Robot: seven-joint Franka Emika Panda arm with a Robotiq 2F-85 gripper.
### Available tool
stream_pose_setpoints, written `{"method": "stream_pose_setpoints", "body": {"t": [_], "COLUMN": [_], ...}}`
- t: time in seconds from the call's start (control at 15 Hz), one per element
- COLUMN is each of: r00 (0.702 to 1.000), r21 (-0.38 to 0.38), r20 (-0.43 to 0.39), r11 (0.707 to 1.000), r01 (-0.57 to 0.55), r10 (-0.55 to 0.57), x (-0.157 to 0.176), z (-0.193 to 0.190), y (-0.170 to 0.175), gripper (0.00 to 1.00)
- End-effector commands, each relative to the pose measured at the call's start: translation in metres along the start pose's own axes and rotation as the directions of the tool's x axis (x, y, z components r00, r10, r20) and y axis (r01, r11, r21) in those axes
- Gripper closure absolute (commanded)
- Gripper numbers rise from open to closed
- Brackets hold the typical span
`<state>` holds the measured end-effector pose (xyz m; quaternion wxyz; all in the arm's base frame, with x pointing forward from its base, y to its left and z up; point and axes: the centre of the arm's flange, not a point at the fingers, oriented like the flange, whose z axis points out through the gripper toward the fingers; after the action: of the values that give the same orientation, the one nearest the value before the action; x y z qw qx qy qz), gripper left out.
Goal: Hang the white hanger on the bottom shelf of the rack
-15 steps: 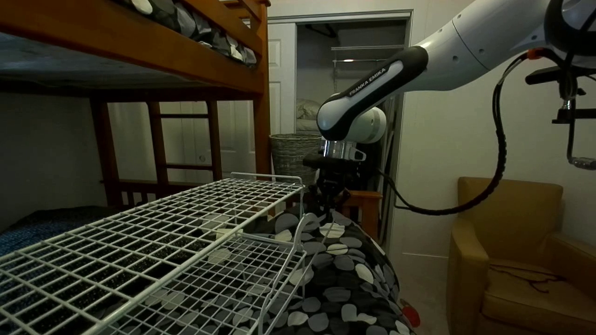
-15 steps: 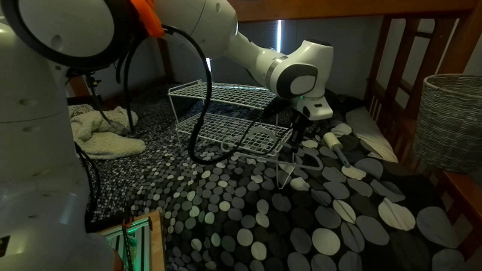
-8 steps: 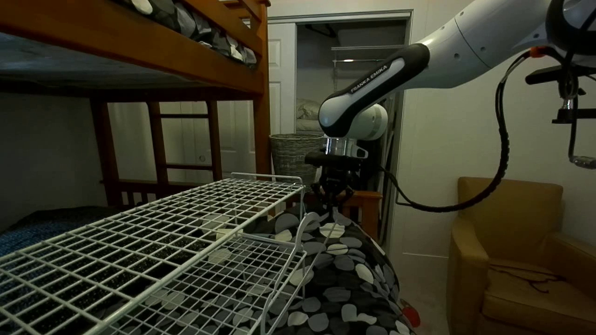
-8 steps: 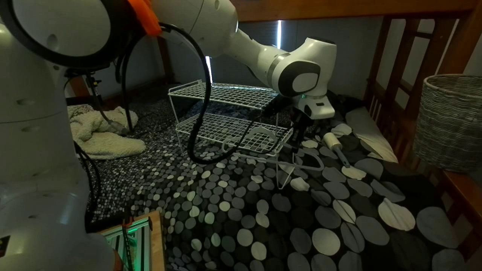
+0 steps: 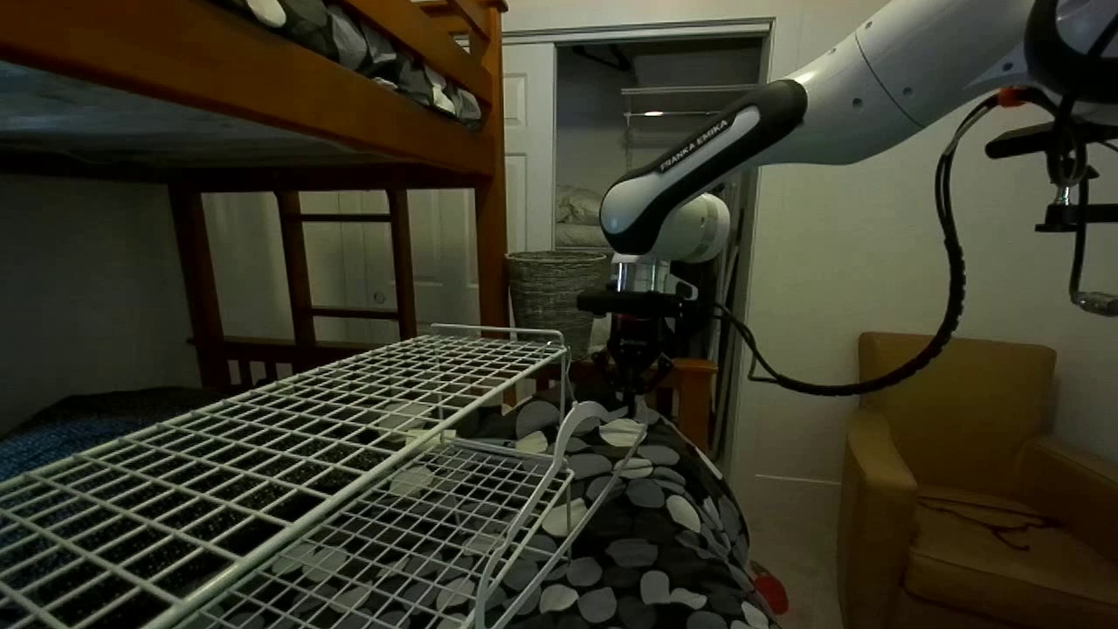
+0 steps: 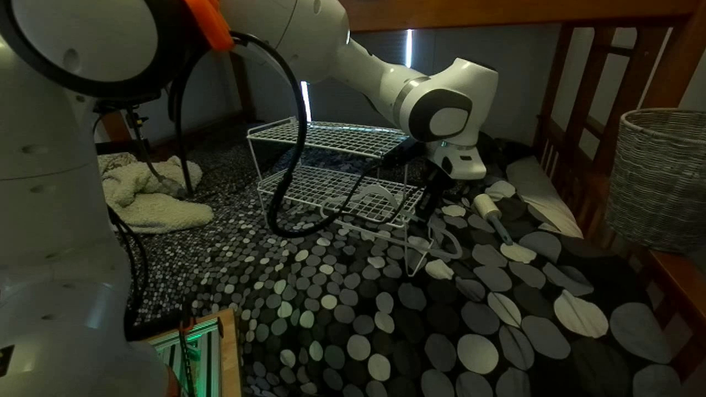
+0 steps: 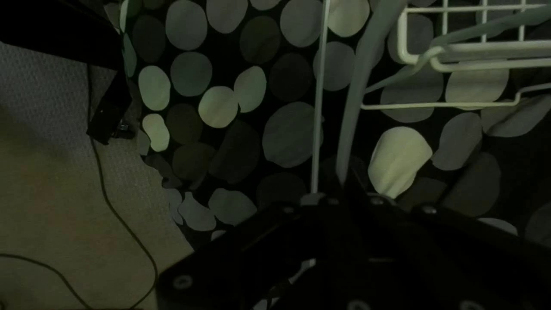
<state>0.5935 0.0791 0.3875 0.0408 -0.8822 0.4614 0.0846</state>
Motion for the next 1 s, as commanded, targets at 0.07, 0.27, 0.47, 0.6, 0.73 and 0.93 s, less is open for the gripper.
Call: {"method": "stream_pose_setpoints", "body": {"t": [0.07,0.27,0.47,0.6,0.73,0.93], "r00": [0.996,0.987,0.975,0.969,0.964,0.961], "r21": [0.002,-0.066,-0.104,-0.118,-0.121,-0.111], "r20": [0.061,0.046,0.075,0.099,0.122,0.122], "r11": [0.997,0.986,0.974,0.970,0.967,0.966], "r01": [-0.071,-0.150,-0.201,-0.213,-0.224,-0.235], "r10": [0.071,0.153,0.209,0.225,0.238,0.247], "x": [0.001,-0.001,-0.003,-0.005,-0.005,0.000], "z": [-0.001,0.010,0.010,0.007,0.003,-0.001], "y": [0.008,0.011,0.016,0.021,0.025,0.035], "gripper": [0.99,0.99,0.99,0.99,0.99,0.99]}}
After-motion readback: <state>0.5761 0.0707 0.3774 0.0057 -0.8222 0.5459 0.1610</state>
